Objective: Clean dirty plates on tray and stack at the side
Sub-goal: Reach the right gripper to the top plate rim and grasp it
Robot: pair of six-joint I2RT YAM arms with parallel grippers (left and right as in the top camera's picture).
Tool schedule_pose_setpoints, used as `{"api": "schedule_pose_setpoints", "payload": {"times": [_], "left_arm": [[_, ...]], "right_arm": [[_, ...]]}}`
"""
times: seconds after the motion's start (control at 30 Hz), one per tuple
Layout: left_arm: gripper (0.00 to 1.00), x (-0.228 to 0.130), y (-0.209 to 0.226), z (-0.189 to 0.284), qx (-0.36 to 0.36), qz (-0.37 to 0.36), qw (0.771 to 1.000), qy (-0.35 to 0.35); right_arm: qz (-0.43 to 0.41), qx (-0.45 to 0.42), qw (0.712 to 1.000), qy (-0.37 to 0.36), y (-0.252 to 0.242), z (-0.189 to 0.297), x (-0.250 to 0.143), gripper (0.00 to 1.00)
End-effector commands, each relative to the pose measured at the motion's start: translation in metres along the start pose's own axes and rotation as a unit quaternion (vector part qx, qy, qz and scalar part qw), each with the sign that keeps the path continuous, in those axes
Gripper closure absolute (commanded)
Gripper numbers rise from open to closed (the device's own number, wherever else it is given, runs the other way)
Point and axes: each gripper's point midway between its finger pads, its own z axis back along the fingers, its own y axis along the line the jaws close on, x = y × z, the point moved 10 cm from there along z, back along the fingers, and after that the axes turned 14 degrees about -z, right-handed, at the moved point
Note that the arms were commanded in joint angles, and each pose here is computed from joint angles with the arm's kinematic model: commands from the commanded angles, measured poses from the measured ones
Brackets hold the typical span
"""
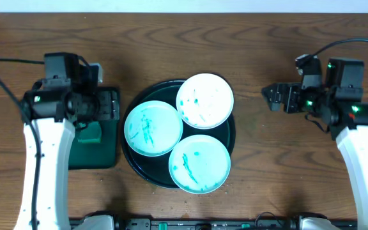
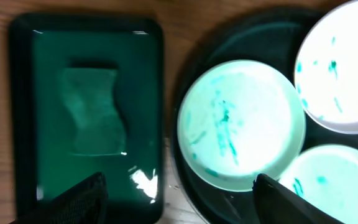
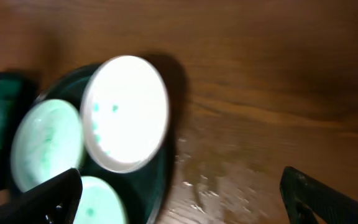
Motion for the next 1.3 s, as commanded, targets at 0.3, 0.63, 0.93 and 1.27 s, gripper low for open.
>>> {"api": "schedule_pose_setpoints", "payload": {"times": [0.3, 0.63, 0.93, 1.27], "left_arm": [[0.25, 0.005, 0.018, -0.018, 0.051, 0.106, 0.992, 0.04], [0.24, -0.011, 0.054, -0.011, 0.125, 0.21, 0.968, 0.056], [0.25, -0.017, 0.065, -0.009, 0.157, 0.222, 0.96, 0.063], [0.25, -0.018, 0.065, -0.011, 0.156, 0.222, 0.96, 0.066]], "right_arm": [[-0.037, 0.054, 0.99, 0.124, 0.08, -0.085, -0.024, 0.32], [0.002, -0.006, 0.986, 0.166, 0.161, -0.154, -0.071, 0.55], [0.019, -0.083, 0.976, 0.2, 0.167, -0.199, -0.125, 0.73], [0.021, -0.122, 0.968, 0.217, 0.158, -0.222, -0.148, 0.8]]}}
